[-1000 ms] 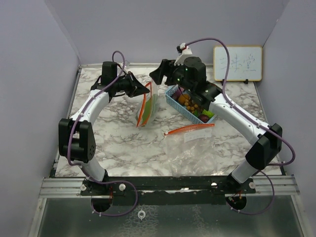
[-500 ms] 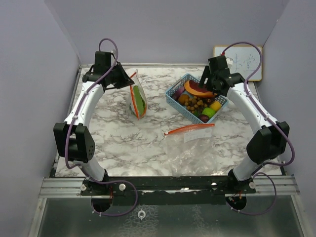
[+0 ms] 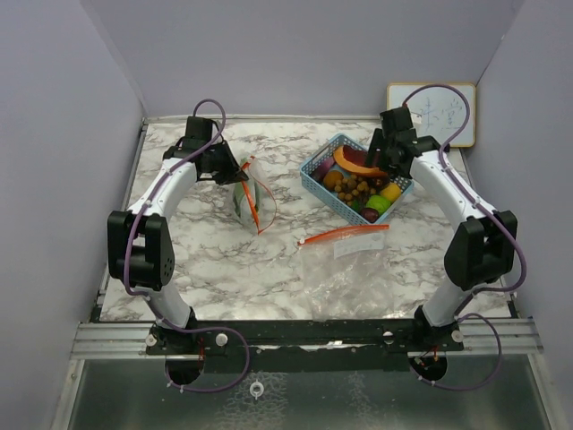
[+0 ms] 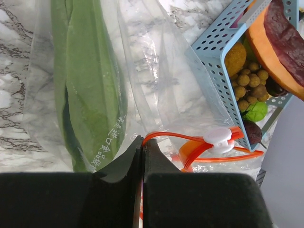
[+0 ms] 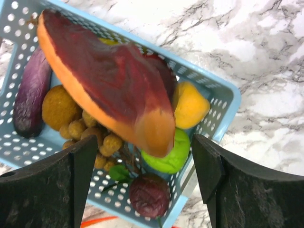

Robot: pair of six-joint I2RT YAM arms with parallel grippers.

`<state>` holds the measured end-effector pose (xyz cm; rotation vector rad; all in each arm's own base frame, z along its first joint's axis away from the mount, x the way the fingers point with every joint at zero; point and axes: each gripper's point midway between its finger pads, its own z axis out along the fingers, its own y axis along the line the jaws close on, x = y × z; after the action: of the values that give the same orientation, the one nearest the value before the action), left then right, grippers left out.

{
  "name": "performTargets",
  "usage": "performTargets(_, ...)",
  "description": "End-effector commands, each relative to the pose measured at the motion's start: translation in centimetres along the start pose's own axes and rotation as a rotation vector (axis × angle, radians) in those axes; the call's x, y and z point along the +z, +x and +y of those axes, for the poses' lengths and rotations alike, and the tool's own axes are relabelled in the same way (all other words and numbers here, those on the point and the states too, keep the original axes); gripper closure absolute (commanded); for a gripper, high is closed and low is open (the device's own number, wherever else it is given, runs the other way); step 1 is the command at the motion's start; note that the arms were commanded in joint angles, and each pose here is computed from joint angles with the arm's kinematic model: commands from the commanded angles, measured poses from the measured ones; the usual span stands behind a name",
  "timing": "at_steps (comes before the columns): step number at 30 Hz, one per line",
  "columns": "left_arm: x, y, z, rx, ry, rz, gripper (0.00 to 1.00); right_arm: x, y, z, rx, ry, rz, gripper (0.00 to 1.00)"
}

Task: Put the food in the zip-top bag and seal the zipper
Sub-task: Pick up the fake food from the bin.

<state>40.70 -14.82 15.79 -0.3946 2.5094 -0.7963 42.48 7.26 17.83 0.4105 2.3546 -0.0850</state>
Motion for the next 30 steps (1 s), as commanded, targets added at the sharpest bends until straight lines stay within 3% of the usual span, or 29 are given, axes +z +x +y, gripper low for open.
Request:
performTargets(1, -0.8, -0.5, -1.9, 0.04, 0.08, -0.019, 1.0, 3.0, -1.2, 0.6, -0.041, -0.042, -0.042, 0.2)
performTargets(6, -0.5, -0.3, -1.9, 0.036, 0.09, 0.0, 1.0, 4.3, -2.1, 2.6, -0.075, -0.132, -0.096, 0.23)
performTargets(9, 0.0, -0.3, -1.8, 0.032, 0.09, 0.01, 1.0, 4.8, -1.7, 3.9, -0.096, -0.199, -0.089, 0.31)
performTargets(11, 0.1, -0.4, -1.9, 0.03, 0.094, 0.011, 1.0, 4.8, -1.1, 4.4, -0.104, -0.233, -0.068, 0.48)
performTargets(14, 0.2, -0.5, -1.9, 0.028, 0.096, 0.014, 1.0, 3.9, -0.9, 4.6, -0.096, -0.268, -0.069, 0.95)
performTargets(19, 0.5, -1.0, -1.9, 0.021, 0.078, 0.016, 1.0, -1.5, -2.8, 5.3, -0.097, -0.411, -0.187, 0.98)
performTargets(23, 0.6, -1.6, -2.2, 0.018, 0.078, 0.013, 1.0, -9.0, -4.6, 6.3, -0.083, -0.6, -0.293, 0.98)
performTargets(26, 0.9, -1.9, -2.4, 0.021, 0.08, 0.021, 1.0, -13.6, -4.2, 7.4, -0.073, -0.765, -0.304, 0.98)
performTargets(30, 1.2, -2.2, -2.6, 0.019, 0.086, 0.027, 1.0, -17.8, -1.1, 10.4, -0.114, -0.99, -0.221, 0.98)
